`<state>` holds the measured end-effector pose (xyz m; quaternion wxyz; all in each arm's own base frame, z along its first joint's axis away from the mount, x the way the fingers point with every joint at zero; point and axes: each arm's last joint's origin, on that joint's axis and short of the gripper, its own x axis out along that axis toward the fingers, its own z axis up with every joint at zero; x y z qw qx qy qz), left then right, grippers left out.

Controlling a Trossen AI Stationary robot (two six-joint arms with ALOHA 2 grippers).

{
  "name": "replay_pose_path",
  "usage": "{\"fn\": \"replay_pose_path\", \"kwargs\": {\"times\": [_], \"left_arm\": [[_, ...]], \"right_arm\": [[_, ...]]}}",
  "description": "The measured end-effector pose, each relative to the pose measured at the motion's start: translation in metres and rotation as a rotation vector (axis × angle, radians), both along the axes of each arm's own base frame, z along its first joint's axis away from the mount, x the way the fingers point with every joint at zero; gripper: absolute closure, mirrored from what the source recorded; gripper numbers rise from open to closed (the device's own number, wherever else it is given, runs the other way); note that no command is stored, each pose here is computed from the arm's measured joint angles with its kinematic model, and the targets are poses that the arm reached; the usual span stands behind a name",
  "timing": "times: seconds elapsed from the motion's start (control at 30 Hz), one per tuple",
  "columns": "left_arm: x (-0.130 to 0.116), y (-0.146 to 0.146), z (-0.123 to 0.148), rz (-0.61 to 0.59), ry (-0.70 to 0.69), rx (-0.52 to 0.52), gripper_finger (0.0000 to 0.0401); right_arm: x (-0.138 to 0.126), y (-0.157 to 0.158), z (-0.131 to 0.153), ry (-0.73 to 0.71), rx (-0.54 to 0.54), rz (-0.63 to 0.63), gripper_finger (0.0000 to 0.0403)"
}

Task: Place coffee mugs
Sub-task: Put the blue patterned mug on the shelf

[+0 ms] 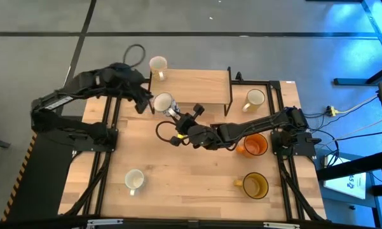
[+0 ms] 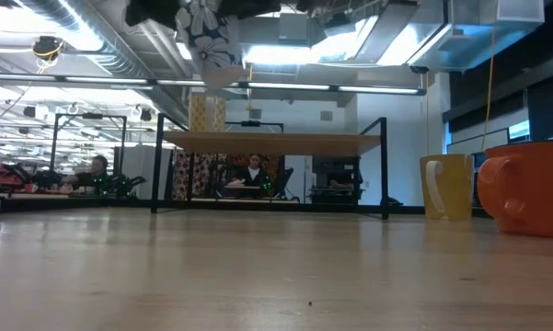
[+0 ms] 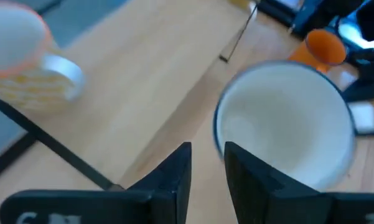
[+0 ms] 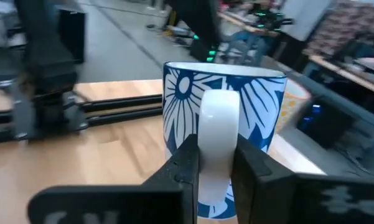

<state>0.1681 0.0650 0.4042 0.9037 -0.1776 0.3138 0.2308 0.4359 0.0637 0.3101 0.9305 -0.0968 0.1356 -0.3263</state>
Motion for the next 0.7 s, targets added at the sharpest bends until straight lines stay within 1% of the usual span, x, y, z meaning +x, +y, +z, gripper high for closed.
{"fn": "replay_pose_path", "kwargs": {"times": [0.1,0.2,0.33,0.47,0.57,0.63,0.7], "left_arm": [[-0.02,-0.003,0.009,-0.007,-0.039,0.063,0.0311],[-0.039,-0.007,0.018,-0.013,-0.074,0.134,0.031],[-0.061,-0.013,0.026,0.001,-0.103,0.232,0.031],[-0.077,-0.017,0.03,0.023,-0.088,0.352,0.031],[-0.082,-0.02,0.032,0.031,-0.097,0.372,0.031],[-0.085,-0.021,0.032,0.033,-0.104,0.376,0.0309],[-0.087,-0.022,0.033,0.034,-0.112,0.38,0.0309]], "right_arm": [[-0.001,-0.002,0.001,-0.035,0.015,-0.07,0.0363],[-0.002,-0.011,0.002,-0.064,0.014,-0.161,0.0363],[-0.001,-0.032,0.006,-0.128,0.005,-0.314,0.0363],[0.001,-0.059,0.009,-0.179,0.013,-0.384,0.0363],[0.005,-0.081,0.006,-0.217,0.022,-0.42,0.0363],[0.011,-0.096,0.0,-0.258,0.031,-0.44,0.0363],[0.016,-0.11,-0.007,-0.268,0.035,-0.446,0.0363]]}}
